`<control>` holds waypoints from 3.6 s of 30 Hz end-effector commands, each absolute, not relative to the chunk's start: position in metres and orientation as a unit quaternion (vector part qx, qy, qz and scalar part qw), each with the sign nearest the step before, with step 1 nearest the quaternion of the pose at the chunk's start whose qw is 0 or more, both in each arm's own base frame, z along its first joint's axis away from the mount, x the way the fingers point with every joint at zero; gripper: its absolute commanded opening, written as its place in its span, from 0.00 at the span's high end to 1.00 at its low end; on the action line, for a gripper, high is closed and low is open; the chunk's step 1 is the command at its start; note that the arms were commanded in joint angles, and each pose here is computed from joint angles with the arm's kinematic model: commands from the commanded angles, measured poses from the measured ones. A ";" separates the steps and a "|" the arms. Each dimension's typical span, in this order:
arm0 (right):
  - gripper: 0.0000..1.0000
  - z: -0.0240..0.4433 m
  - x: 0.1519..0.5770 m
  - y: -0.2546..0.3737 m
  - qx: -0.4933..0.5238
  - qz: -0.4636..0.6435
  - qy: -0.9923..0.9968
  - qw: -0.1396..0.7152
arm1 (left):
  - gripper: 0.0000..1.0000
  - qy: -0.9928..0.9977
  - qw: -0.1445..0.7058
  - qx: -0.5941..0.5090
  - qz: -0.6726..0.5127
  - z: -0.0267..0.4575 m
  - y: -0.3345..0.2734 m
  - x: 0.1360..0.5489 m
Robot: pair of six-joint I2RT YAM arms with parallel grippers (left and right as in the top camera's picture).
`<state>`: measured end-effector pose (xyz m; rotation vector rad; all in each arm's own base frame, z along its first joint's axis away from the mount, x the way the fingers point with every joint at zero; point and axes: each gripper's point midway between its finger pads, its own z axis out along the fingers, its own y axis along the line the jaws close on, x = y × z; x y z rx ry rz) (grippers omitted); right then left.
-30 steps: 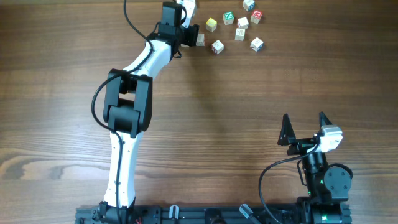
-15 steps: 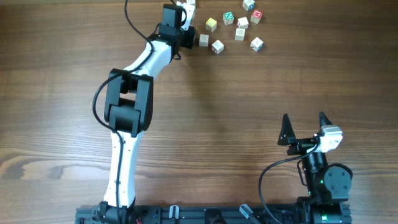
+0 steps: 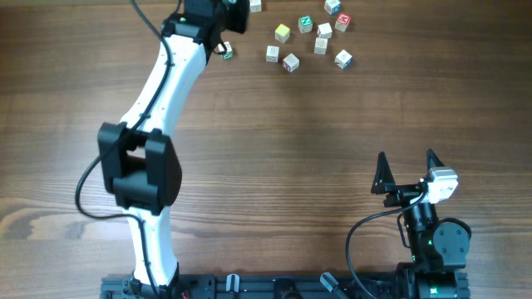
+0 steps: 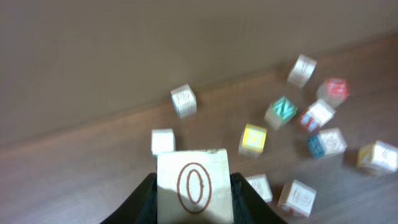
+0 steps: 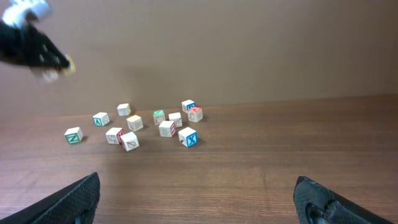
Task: Form a tower
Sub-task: 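Carry the '0' block toward the near left table area and place it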
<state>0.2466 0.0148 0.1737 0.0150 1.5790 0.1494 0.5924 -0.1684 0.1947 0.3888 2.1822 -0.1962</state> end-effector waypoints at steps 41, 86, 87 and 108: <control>0.00 0.175 0.247 0.011 0.014 0.061 0.707 0.704 | 0.82 0.859 0.490 0.130 -0.064 0.349 -0.151 0.491; 0.00 0.175 0.247 0.011 0.014 0.060 0.707 0.704 | 0.96 0.991 0.128 0.020 0.044 0.036 -0.026 0.306; 0.00 0.175 0.247 0.011 0.014 0.060 0.707 0.704 | 0.96 0.990 0.133 0.024 0.044 0.035 -0.027 0.310; 0.00 0.175 0.247 0.011 0.014 0.060 0.707 0.704 | 0.58 0.990 0.134 0.033 0.028 0.008 -0.035 0.327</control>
